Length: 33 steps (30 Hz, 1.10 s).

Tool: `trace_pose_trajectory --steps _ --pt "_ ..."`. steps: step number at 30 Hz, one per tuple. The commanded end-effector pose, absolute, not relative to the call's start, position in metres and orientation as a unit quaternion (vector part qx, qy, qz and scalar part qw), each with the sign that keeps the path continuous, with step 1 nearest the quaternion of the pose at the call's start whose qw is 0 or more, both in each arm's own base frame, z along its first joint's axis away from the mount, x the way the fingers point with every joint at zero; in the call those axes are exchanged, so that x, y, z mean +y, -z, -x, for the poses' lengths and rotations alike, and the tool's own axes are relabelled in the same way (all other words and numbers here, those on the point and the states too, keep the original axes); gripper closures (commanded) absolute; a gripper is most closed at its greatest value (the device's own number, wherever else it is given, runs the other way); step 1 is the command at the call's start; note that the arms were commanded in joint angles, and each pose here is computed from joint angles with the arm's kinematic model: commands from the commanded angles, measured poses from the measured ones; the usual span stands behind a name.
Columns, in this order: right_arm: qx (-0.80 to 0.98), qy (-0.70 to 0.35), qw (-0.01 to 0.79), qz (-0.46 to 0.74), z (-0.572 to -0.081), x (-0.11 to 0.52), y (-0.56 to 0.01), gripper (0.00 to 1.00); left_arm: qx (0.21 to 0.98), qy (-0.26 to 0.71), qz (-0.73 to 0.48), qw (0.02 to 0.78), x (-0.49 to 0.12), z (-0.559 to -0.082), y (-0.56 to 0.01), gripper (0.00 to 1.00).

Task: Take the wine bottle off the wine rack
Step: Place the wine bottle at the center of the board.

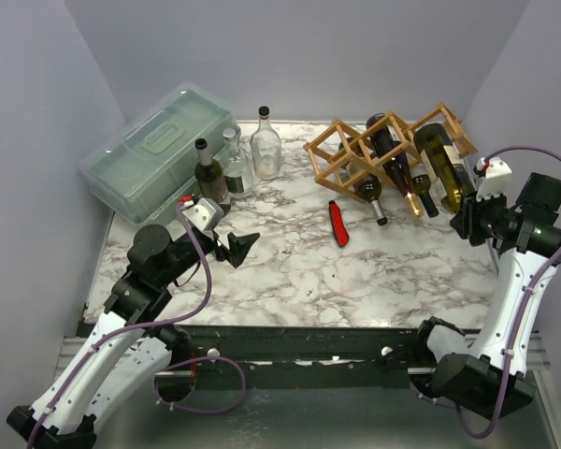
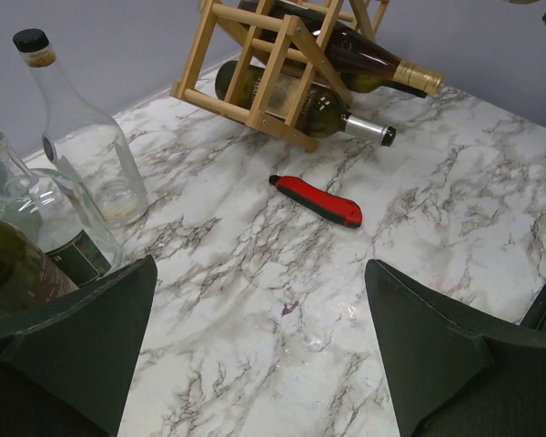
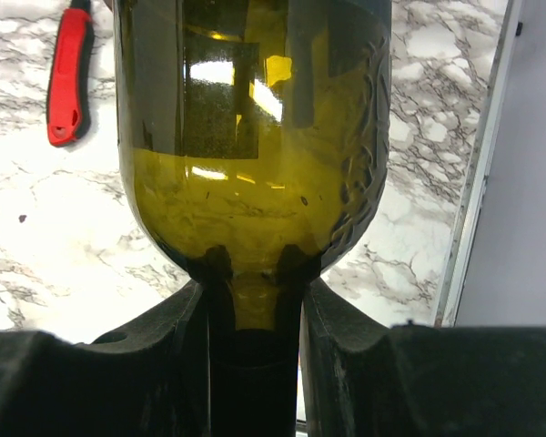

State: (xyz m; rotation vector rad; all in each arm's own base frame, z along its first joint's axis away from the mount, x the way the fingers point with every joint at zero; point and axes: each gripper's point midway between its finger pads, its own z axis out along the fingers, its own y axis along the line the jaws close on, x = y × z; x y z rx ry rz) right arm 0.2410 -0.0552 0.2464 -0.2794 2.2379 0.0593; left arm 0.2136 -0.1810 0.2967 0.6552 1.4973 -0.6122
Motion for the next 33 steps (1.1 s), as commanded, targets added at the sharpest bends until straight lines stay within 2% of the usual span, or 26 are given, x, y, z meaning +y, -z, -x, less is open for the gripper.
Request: trace_pose_trajectory --steps 1,33 --pt "0.853 -0.035 0.494 0.166 -0.254 -0.04 -0.291 1.0 0.639 0.277 -0.305 0.65 -0.185 -0.209 -0.301 0.01" --pt "0.809 -0.184 0.473 0.298 -0.236 0.019 -0.305 1.0 0.56 0.322 -0.397 0.652 -0.208 -0.179 -0.295 0.01"
